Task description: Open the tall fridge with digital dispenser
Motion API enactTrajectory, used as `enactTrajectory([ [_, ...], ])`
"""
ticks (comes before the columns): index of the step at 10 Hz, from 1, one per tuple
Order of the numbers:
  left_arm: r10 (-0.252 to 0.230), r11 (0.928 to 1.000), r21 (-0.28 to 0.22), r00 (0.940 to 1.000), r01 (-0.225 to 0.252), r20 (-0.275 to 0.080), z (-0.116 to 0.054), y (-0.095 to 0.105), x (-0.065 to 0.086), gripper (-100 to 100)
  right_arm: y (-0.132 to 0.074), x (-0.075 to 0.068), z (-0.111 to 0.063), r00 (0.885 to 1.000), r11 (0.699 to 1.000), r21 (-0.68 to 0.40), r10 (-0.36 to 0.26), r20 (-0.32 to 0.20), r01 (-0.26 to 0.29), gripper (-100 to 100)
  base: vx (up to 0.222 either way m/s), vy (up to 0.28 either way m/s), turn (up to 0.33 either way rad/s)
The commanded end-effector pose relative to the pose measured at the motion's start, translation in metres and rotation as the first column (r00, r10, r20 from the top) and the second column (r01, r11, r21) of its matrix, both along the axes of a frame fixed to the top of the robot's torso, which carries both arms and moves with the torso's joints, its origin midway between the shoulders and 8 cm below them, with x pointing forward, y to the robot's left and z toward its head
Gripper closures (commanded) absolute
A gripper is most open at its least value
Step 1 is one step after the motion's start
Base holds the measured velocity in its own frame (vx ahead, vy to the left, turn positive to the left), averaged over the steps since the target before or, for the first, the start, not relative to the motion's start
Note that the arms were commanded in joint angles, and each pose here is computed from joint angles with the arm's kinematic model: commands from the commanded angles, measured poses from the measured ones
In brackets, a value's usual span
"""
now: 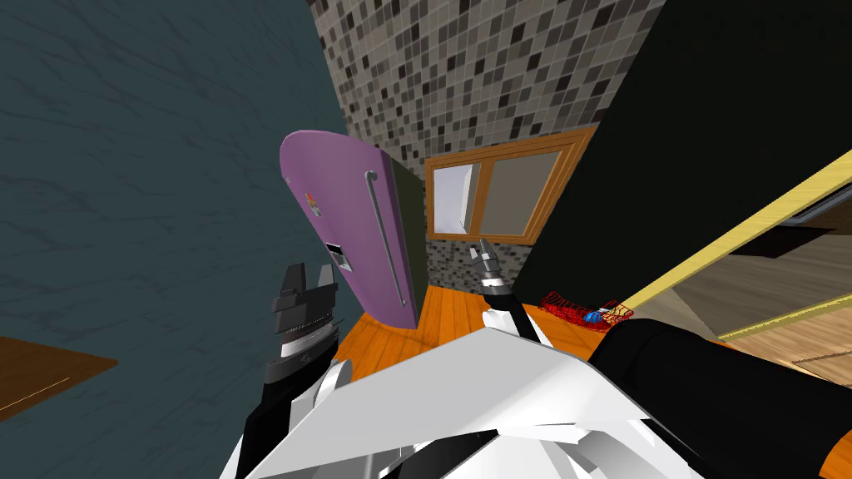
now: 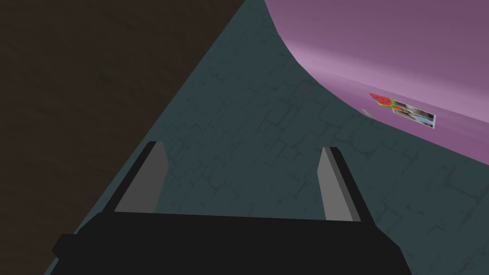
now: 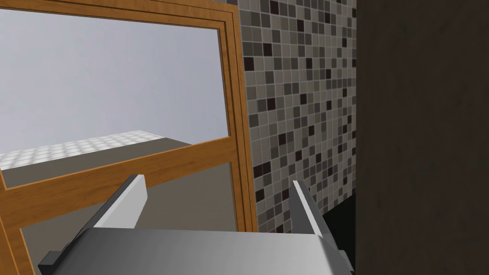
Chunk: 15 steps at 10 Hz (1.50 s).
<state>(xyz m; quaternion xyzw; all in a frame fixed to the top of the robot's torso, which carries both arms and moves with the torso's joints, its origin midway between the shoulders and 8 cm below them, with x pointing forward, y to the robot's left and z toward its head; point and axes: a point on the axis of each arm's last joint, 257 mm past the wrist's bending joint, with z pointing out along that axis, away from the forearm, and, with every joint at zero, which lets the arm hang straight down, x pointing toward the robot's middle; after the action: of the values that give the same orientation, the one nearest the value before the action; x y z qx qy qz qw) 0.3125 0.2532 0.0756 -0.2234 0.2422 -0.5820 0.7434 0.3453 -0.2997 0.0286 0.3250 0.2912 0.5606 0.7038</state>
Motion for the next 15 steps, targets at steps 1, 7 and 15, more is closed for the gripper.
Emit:
enactTrajectory([
  [1,0.000,1.0000,0.000,1.0000,0.000,0.000,0.000,0.000,0.000,0,0.000,0.000,0.000,1.000,1.000,0.000,0.000,0.000,0.000,0,0.000,0.000,0.000],
  [7,0.000,1.0000,0.000,1.0000,0.000,0.000,0.000,0.000,0.000,0,0.000,0.000,0.000,1.000,1.000,0.000,0.000,0.000,0.000,0,0.000,0.000,0.000],
  [15,-0.012,0.9906,0.134,0.9907,0.030,-0.136,-0.030,-0.014,0.022,-100,0.000,0.000,0.000,1.000,1.000,0.000,0.000,0.000,0.000,0,0.022,-0.015,-0.019],
])
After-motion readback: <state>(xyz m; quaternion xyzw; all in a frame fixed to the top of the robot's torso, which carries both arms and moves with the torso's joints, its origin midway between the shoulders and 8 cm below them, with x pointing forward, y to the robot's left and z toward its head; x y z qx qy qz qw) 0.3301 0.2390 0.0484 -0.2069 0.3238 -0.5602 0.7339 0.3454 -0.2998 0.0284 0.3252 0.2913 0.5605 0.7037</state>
